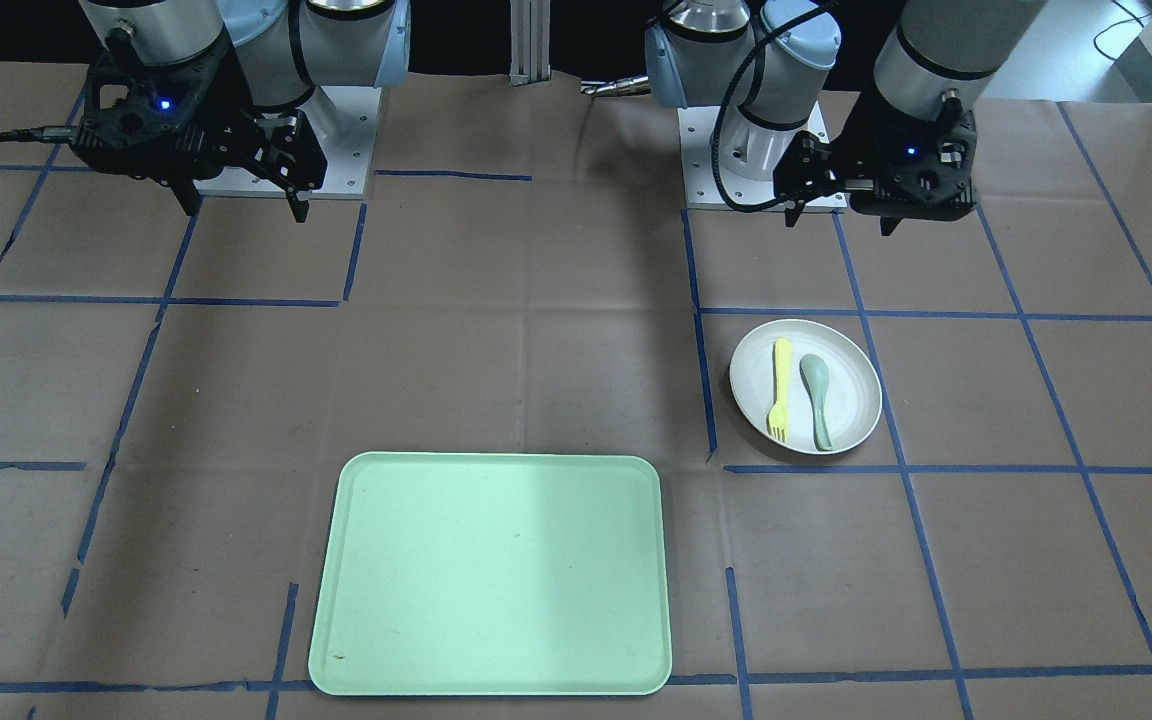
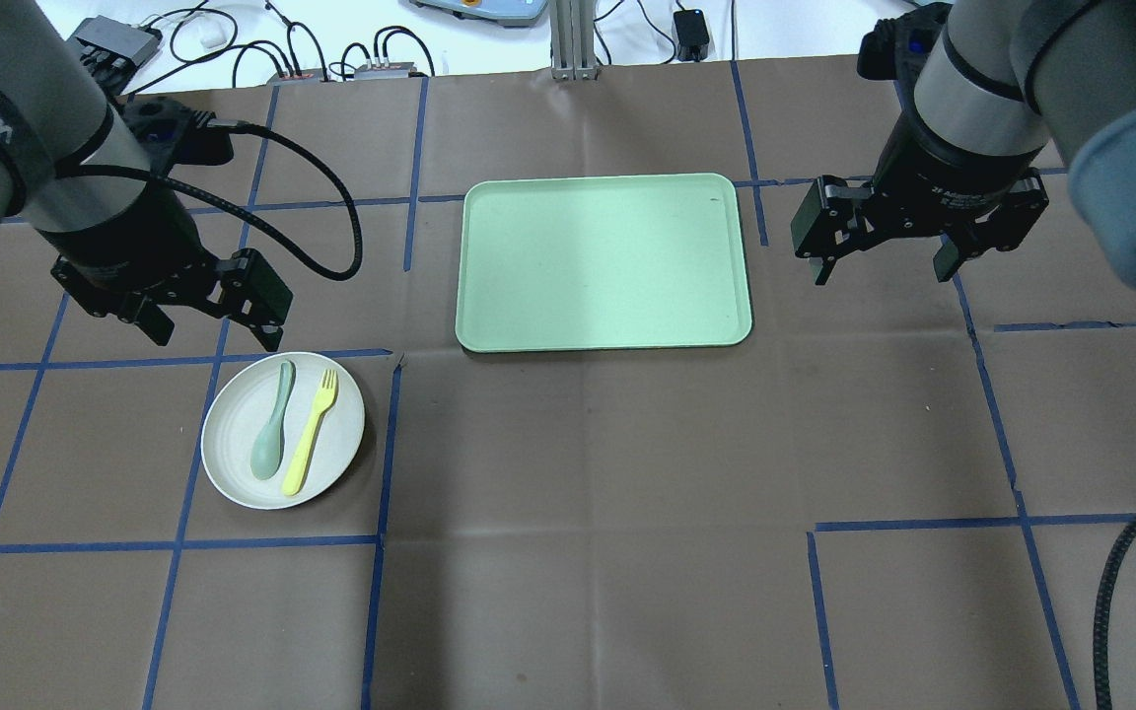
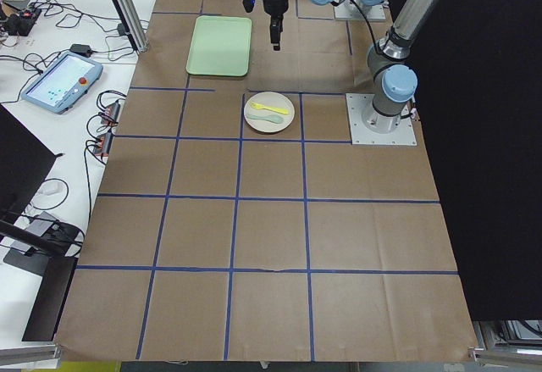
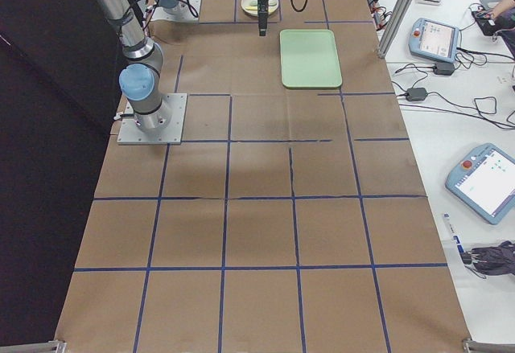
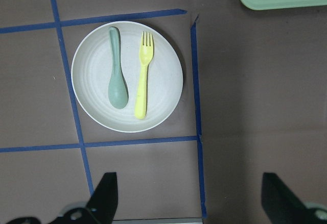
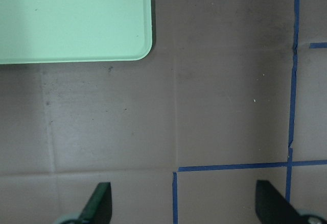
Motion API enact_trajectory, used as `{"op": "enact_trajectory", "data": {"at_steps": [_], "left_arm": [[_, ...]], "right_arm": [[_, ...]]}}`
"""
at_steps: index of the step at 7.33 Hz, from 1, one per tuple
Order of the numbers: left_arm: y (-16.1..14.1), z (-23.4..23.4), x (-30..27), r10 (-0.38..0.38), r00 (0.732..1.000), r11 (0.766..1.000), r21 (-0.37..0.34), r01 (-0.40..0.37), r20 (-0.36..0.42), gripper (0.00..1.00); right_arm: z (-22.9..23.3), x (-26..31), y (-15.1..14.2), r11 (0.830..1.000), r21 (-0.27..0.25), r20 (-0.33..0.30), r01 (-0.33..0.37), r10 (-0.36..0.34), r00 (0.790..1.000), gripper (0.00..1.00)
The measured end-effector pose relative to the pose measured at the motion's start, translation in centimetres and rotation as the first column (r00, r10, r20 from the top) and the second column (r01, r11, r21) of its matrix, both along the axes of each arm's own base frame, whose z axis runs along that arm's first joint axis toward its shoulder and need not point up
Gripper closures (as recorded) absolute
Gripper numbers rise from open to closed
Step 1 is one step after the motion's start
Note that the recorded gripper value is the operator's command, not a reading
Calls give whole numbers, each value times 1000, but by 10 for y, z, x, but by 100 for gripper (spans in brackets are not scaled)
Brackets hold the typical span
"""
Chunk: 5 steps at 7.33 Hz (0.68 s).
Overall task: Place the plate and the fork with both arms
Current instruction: 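Lower the left gripper and grip the plate rim farthest from the tray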
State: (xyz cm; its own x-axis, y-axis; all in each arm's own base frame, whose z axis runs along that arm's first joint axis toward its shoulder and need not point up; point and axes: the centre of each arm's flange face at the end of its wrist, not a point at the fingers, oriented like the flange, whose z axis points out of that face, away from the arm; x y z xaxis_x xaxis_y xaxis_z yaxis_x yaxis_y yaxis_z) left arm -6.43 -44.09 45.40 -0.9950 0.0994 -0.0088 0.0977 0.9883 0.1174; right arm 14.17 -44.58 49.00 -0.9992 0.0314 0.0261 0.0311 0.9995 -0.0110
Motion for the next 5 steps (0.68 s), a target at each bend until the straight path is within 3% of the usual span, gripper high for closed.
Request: {"op": "enact_trajectory", "data": {"at_steps": [3, 5], "left_arm": [[7, -74, 89, 87, 995, 995, 62, -84, -40, 0], [8, -112, 124, 161, 986, 986, 43, -159, -41, 0]], "right_arm": [[-3, -1, -10, 1000, 9, -3, 1, -1, 1000, 0], [-4, 1, -25, 1000, 21, 0, -2, 2, 1000, 0]]}}
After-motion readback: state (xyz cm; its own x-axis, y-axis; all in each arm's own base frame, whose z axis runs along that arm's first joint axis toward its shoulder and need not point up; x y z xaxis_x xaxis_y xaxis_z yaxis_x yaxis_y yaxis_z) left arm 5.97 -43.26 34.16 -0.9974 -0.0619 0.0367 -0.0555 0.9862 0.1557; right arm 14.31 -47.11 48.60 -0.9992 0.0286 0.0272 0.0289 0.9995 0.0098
